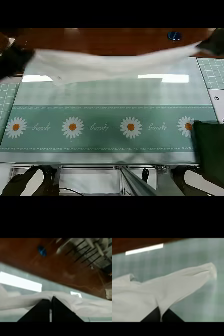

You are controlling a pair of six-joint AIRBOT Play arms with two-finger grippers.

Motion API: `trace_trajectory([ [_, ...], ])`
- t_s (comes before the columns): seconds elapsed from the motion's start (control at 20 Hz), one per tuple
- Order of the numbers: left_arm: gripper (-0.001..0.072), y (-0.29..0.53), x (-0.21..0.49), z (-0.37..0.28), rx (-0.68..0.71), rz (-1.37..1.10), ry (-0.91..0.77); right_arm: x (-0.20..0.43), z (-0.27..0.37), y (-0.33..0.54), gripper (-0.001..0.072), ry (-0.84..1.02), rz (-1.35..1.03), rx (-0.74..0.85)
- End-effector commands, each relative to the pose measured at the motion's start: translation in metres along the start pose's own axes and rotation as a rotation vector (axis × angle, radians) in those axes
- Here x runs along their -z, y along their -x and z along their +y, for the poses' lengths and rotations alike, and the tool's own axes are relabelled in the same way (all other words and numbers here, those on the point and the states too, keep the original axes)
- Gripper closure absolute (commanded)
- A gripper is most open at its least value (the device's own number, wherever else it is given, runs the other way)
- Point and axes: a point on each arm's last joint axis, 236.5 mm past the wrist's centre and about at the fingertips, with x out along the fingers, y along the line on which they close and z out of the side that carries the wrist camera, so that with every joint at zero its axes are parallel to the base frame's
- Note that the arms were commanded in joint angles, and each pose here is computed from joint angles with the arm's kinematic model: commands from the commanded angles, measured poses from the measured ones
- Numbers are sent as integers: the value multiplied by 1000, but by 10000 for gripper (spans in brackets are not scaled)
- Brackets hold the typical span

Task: Fold the shirts.

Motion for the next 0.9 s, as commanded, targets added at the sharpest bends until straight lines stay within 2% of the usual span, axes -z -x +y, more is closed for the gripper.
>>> trace_trajectory([
  [0.0, 688, 47, -94, -104, 108, -248, -216, -58, 65, 102, 687, 179, -280, 49],
  [0.15, 688, 87, -118, -172, 177, -335, -356, -64, 107, 172, 687, 279, -438, 83],
  [0.25, 688, 116, -124, -204, 163, -392, -477, -57, 132, 213, 687, 334, -523, 100],
  [0.4, 688, 163, -124, -220, 15, -473, -649, -39, 150, 263, 687, 389, -613, 169],
  [0.55, 687, 216, -117, -217, -198, -536, -764, -15, 148, 288, 687, 375, -616, 243],
  [0.7, 688, 255, -99, -202, -378, -519, -829, 6, 137, 292, 687, 331, -567, 294],
  [0.85, 687, 252, -85, -176, -451, -423, -820, 19, 128, 269, 687, 303, -478, 269],
])
